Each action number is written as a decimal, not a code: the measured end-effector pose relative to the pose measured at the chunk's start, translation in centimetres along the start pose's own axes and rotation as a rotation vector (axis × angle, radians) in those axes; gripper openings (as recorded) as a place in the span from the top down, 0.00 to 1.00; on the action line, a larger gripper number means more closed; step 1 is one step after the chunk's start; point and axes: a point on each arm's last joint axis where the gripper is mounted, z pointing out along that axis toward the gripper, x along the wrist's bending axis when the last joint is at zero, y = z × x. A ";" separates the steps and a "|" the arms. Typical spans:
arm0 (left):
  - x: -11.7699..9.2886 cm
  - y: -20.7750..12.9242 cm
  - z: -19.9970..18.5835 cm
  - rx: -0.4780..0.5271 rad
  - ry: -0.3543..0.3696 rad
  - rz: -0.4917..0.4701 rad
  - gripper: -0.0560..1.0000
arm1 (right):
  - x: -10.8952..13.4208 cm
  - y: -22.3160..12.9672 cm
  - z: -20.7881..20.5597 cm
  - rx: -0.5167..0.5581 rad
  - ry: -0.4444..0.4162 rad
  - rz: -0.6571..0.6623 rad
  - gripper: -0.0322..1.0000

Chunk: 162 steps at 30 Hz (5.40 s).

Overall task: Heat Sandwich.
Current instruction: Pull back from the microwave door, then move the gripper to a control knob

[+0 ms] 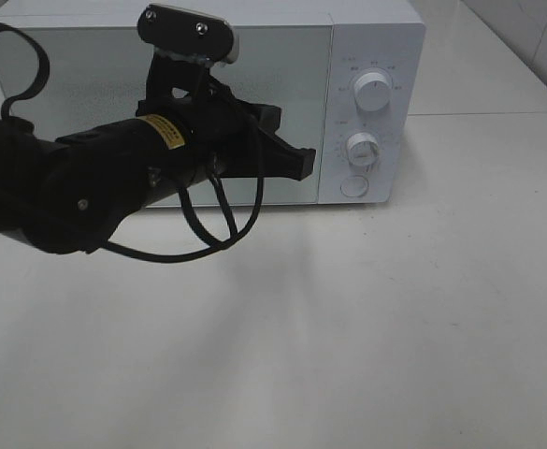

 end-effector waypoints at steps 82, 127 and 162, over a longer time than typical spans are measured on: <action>6.6 -0.8 -35.0 0.414 0.563 -0.333 0.04 | 0.0 0.0 0.0 -0.001 0.000 0.000 0.24; 4.0 -1.5 -38.1 0.164 0.587 -0.242 0.04 | 0.0 0.0 0.0 -0.001 0.000 0.000 0.24; 4.0 -1.5 -38.1 0.164 0.587 -0.242 0.04 | 0.1 2.9 -0.6 -0.106 0.009 0.007 0.24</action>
